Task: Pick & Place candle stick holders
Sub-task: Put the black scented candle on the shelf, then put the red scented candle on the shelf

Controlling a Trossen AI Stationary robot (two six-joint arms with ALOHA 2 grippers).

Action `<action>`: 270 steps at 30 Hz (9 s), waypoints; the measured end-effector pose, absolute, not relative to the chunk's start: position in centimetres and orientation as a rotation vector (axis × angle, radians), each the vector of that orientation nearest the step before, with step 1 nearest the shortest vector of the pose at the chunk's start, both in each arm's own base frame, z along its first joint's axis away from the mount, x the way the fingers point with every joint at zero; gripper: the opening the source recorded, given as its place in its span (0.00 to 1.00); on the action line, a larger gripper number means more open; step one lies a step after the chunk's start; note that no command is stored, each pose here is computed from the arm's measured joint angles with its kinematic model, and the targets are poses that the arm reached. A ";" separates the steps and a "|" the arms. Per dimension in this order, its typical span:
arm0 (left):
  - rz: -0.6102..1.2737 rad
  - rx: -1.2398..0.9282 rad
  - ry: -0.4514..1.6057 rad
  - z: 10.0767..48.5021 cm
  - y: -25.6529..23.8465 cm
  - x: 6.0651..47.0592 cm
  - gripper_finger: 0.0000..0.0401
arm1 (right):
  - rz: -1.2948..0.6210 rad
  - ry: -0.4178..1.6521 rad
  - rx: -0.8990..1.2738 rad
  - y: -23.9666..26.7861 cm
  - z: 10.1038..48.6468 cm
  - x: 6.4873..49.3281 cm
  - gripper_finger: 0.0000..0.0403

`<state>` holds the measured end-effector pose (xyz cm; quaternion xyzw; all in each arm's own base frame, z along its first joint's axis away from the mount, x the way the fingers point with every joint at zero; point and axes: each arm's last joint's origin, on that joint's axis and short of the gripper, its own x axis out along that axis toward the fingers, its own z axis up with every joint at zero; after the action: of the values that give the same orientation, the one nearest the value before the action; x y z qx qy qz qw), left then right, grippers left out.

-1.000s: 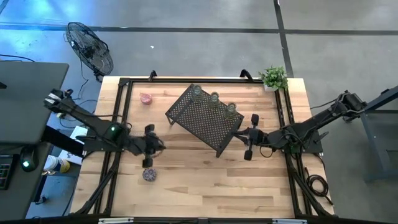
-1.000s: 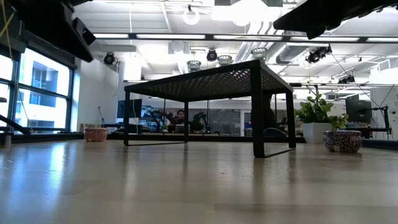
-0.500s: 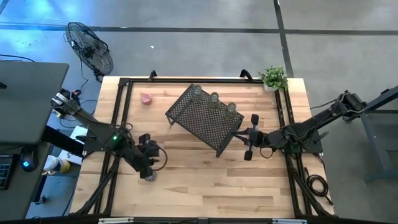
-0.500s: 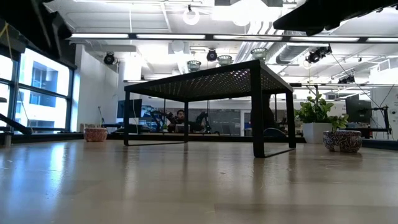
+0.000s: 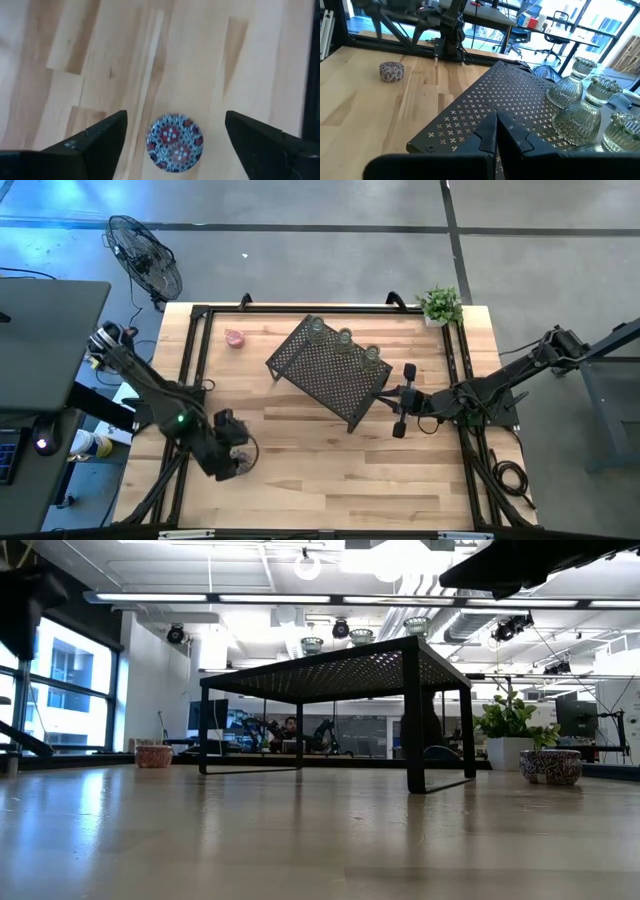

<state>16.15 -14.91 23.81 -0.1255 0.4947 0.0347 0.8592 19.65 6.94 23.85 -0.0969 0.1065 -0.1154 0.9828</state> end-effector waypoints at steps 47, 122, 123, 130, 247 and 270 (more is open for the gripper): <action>0.086 -0.225 1.226 17.7 -18.1 17.0 0.86 | -0.214 0.215 -0.194 7.0 23.8 19.7 0.00; 0.412 -0.278 1.079 33.1 11.5 29.4 0.71 | -0.188 0.206 -0.203 7.1 23.9 19.7 0.00; 0.400 -0.286 1.075 33.0 11.5 29.6 0.71 | -0.187 0.206 -0.204 7.1 23.9 19.7 0.00; 0.357 -0.274 1.081 32.2 10.4 30.9 0.71 | -0.187 0.207 -0.205 7.1 23.9 19.7 0.00; 0.180 0.120 0.969 36.8 6.0 29.0 0.60 | -0.160 0.213 -0.202 7.1 23.9 19.7 0.00; 0.156 -0.025 0.479 34.6 3.0 18.5 0.01 | -0.161 0.218 -0.204 7.1 23.8 19.7 0.00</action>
<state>18.46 3.04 34.63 -0.0121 0.2369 0.0770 0.9684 19.70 7.13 23.82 -0.1017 0.1083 -0.0803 0.9856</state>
